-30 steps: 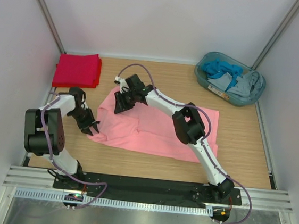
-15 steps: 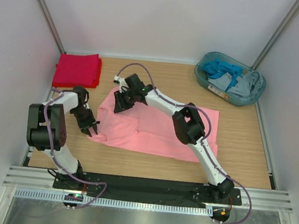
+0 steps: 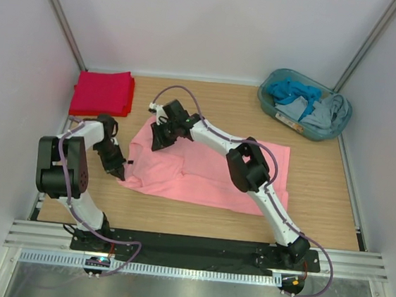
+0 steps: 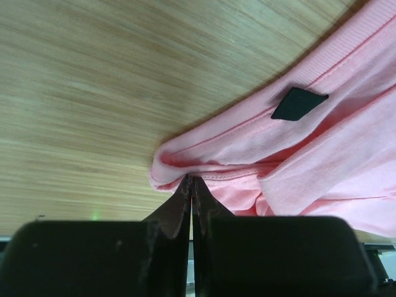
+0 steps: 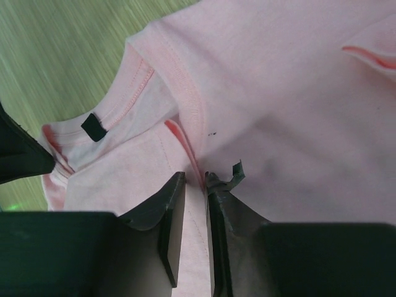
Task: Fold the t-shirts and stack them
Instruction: Fold the tshirt
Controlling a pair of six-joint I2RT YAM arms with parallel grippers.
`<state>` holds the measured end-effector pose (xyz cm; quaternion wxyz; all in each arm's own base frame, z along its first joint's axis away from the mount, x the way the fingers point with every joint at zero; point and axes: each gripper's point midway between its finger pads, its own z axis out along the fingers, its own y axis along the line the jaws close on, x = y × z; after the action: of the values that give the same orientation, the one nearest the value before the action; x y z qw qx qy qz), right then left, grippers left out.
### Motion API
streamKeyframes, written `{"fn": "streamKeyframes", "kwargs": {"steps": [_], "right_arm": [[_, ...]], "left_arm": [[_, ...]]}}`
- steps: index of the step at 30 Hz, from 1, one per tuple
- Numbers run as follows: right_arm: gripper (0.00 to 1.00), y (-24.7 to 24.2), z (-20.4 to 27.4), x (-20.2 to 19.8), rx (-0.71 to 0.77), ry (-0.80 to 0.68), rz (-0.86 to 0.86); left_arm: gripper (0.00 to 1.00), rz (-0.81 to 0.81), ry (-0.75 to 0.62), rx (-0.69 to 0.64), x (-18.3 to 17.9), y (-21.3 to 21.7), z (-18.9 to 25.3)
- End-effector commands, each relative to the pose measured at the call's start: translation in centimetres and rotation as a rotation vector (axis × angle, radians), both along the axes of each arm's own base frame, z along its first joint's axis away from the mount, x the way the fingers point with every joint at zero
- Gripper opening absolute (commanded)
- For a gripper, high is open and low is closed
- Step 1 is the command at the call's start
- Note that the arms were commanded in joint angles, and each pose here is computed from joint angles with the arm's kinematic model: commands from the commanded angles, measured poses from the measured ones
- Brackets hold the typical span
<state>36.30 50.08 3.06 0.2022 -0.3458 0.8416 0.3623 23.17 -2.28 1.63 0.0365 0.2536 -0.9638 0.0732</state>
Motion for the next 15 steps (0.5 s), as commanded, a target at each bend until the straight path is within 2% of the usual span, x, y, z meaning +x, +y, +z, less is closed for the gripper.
{"fn": "streamKeyframes", "kwargs": {"steps": [1, 4, 7, 13, 15], "right_arm": [[0.17, 0.2, 0.6, 1.1, -0.014, -0.06, -0.026], [0.01, -0.2, 1.5, 1.9, -0.024, -0.102, -0.07], [0.01, -0.5, 2.5, 2.8, -0.018, -0.131, -0.112], [0.01, -1.1, 3.6, 3.9, -0.006, -0.142, -0.179], [0.01, -1.1, 4.1, 3.6, 0.014, -0.127, -0.175]], "left_arm": [[0.0, 0.009, 0.011, 0.058, 0.3, 0.8, 0.8], [0.0, 0.027, 0.065, 0.146, -0.4, 2.3, 1.2], [0.0, 0.055, 0.096, 0.203, -0.8, 3.2, 1.4], [0.0, 0.101, 0.097, 0.217, -0.7, 3.4, 1.7], [0.0, 0.095, 0.065, 0.175, 0.0, 2.7, 2.0]]}}
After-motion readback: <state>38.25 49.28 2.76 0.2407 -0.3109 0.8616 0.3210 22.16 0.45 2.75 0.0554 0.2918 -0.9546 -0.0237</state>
